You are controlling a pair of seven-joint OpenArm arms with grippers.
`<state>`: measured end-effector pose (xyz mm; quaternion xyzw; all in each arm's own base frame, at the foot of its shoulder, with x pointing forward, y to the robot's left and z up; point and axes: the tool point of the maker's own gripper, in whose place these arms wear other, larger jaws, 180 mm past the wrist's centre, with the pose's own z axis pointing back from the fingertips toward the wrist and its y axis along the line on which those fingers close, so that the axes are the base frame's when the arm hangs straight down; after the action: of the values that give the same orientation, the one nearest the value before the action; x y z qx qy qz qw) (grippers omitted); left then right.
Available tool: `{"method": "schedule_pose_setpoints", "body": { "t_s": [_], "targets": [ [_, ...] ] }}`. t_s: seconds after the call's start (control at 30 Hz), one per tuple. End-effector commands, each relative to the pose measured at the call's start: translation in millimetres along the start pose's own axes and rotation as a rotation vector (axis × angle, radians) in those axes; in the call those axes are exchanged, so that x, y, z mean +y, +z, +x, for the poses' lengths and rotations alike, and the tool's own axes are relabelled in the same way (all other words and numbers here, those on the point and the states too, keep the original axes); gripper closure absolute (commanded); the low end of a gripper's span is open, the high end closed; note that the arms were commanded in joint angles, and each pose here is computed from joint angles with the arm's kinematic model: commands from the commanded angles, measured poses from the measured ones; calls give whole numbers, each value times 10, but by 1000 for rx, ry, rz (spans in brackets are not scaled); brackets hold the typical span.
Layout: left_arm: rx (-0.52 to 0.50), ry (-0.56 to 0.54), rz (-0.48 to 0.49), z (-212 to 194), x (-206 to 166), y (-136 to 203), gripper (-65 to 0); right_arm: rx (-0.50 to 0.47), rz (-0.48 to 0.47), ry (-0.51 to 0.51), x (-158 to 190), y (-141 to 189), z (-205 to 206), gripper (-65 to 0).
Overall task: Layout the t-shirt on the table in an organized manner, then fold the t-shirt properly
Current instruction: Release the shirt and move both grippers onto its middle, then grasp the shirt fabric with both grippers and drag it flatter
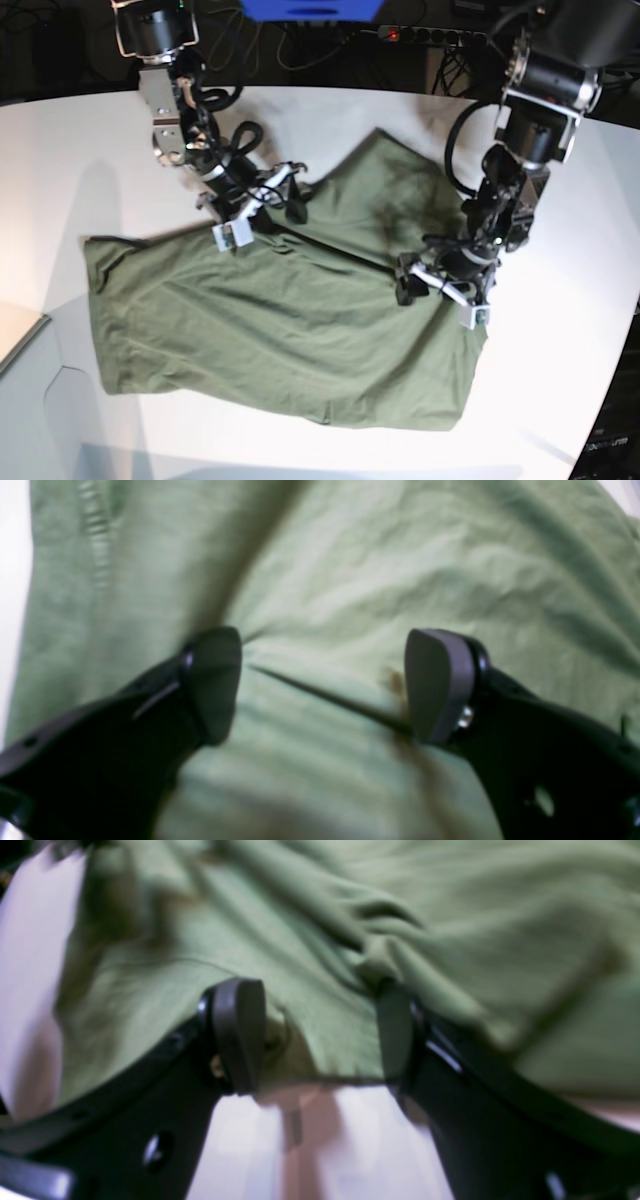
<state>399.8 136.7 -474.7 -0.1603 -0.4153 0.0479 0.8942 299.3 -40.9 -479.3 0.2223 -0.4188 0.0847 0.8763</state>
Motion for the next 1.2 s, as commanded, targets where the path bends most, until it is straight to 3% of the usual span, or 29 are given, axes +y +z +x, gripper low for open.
{"method": "schedule_pose_setpoints", "body": {
  "t_s": [0.0, 0.17, 0.3, 0.53, 0.67, 0.77, 0.87, 0.97, 1.17],
  "targets": [
    [148, -4, 20, -449, 38, 103, -500, 130, -101, 29, -322, 115, -280, -359],
    [193, -22, -90, -879, -383, 482, -499, 123, -188, 39, -774, 300, -202, -359],
    [147, -23, -219, -881, -949, 803, -499, 90, -266, 48, -1168, 438, 18, -359],
    [-74, -84, -402, -85, -1700, 1267, -499, 5, -393, 17, -1715, 723, 354, -359],
    [-233, -110, -407, 516, -1741, 1404, -502, -115, -480, -9, -1931, 1009, 703, -360],
    [-287, -132, -387, 859, -1684, 1235, -502, -173, -495, -15, -1855, 1104, 820, -360],
    [-248, -112, -376, 926, -1708, 874, -502, -193, -474, 2, -1669, 1118, 833, -360],
    [-151, -88, -343, 864, -1710, 384, -502, -209, -419, -7, -1311, 1018, 787, -360],
    [38, -210, -261, 617, -1832, -259, -501, -185, -272, -26, -532, 770, 569, -358]
  ]
}}
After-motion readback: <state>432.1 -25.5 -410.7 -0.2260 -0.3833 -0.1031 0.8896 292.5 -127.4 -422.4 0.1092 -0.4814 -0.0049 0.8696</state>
